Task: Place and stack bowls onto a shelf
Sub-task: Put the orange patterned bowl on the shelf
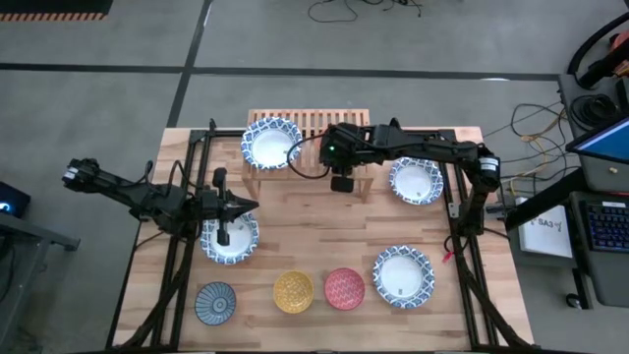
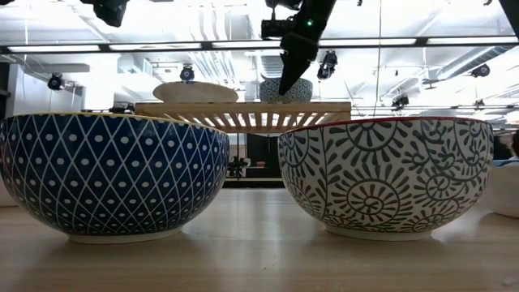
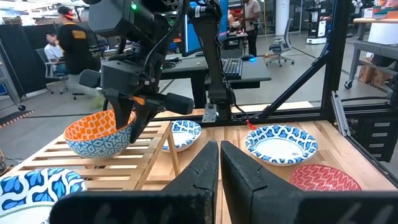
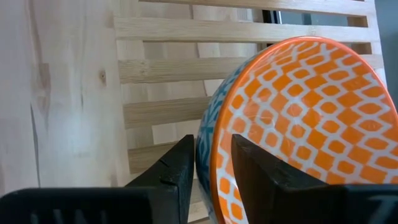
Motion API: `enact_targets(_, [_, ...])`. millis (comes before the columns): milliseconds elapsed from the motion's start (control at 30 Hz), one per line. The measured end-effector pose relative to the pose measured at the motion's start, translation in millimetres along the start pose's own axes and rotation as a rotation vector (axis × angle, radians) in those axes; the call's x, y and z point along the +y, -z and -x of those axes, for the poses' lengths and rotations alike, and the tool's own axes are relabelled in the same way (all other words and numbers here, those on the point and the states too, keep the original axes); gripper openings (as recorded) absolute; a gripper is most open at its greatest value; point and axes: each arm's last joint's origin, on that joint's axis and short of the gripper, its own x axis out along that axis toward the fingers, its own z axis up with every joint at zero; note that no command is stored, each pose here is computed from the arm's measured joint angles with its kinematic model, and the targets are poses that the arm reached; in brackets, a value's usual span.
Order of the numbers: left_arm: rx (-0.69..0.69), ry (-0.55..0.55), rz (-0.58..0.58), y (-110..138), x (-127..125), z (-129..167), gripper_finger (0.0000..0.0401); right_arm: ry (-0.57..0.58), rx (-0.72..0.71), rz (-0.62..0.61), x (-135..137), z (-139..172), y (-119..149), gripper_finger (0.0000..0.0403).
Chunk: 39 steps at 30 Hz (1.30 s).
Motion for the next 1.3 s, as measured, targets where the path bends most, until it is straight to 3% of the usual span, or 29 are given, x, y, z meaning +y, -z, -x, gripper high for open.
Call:
enact_targets(533, [0.001, 0.000, 0.002, 0, 0, 0, 0.0000, 0.015, -0.081, -0.081, -6, 15, -12, 0.0098])
enact_targets(900, [0.005, 0.000, 0.000, 1, 0, 0, 0.0000, 0.008, -0.194, -0.074, -10, 51, -29, 0.0098])
enact_targets(1100, [0.007, 0.001, 0.004, 1, 0, 0, 0.0000, -0.190, -0.071, -0.037, 8, 52, -15, 0.0070])
enact_targets(1200, [0.007, 0.001, 0.004, 1, 0, 0, 0.0000, -0.197, 0.039, -0.043, 15, 37, -3, 0.0034])
enact_targets(1300, [0.007, 0.002, 0.004, 1, 0, 0, 0.0000, -0.130, 0.116, -0.033, 17, 21, 7, 0.0013])
